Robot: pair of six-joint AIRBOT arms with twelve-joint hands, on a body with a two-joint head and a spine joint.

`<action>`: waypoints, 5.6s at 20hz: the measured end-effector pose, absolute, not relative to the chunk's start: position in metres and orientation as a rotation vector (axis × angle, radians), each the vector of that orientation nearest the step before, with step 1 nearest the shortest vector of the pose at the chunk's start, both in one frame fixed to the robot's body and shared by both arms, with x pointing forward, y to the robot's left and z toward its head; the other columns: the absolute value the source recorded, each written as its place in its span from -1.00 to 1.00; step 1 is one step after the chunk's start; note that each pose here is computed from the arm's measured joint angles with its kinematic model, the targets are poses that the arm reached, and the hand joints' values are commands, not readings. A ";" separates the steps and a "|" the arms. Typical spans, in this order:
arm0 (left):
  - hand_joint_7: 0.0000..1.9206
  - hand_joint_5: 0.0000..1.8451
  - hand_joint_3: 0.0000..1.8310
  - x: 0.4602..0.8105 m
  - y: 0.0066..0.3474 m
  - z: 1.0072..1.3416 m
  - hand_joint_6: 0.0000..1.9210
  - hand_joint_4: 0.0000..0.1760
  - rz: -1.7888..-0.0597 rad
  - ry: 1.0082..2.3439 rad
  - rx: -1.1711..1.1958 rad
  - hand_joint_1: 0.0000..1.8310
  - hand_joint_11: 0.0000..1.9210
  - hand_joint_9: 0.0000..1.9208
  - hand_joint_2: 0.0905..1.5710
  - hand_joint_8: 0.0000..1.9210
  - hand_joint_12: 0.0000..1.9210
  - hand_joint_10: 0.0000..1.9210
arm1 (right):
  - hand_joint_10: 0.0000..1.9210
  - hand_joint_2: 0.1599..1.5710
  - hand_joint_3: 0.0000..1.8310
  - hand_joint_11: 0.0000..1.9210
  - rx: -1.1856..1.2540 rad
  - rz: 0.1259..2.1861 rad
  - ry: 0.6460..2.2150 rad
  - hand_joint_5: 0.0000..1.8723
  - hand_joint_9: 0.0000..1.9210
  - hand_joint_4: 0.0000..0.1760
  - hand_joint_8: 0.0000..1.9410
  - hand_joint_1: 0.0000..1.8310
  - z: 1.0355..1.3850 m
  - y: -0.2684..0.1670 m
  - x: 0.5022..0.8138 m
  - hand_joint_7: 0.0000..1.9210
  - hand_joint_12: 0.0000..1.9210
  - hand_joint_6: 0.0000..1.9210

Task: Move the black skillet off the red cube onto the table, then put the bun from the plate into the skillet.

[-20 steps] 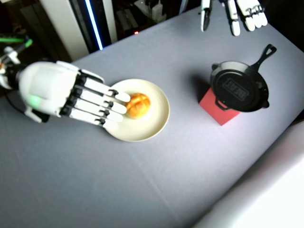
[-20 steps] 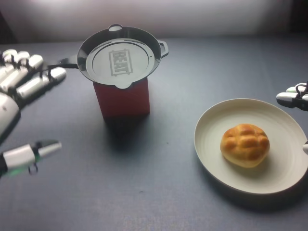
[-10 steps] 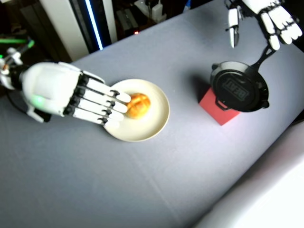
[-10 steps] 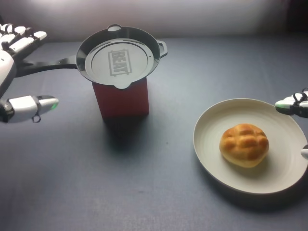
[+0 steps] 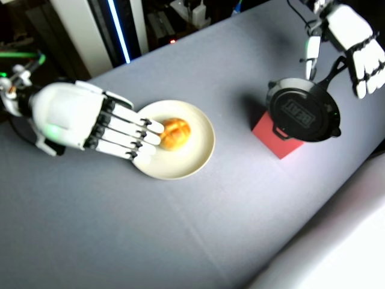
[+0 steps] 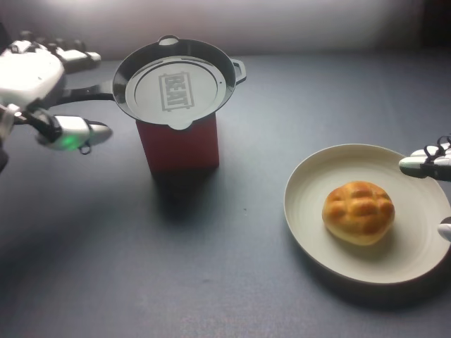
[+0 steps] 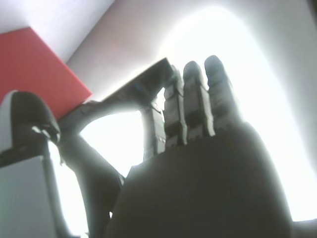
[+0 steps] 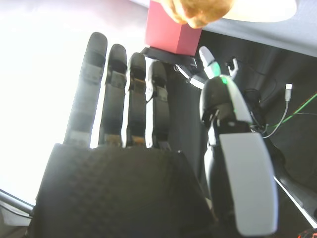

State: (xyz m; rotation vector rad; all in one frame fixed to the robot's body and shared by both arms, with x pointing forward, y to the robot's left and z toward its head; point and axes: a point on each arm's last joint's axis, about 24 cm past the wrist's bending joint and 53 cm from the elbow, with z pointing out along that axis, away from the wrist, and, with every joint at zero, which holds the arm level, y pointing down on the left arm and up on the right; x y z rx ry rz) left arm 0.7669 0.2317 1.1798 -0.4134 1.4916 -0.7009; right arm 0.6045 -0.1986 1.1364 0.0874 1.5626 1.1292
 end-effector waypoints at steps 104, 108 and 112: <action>-0.63 -0.65 -0.99 0.581 0.222 1.229 -0.99 -0.49 -0.825 1.327 -0.063 -0.51 -1.00 -0.65 0.41 -0.99 0.06 -1.00 | -0.25 0.32 -1.00 -0.61 -0.233 1.382 1.425 0.17 -0.18 -1.00 0.01 0.36 1.195 -0.019 0.642 -0.01 0.35 -0.11; -0.59 -0.65 -0.99 0.582 0.228 1.235 -1.00 -0.57 -0.815 1.299 -0.078 -0.64 -1.00 -0.63 0.42 -0.99 0.09 -0.99 | 0.59 0.28 -1.00 -0.32 -0.276 1.403 1.450 0.17 -0.18 -1.00 0.28 0.30 1.191 0.024 0.646 0.02 0.95 -0.19; -0.58 -0.65 -0.99 0.582 0.226 1.234 -1.00 -0.80 -0.818 1.305 -0.069 -0.62 -1.00 -0.61 0.47 -0.99 0.18 -0.99 | -0.13 0.25 -1.00 -0.92 -0.282 1.351 1.555 -0.30 -0.54 -1.00 -0.51 0.01 1.162 0.045 0.658 -0.31 0.55 -0.78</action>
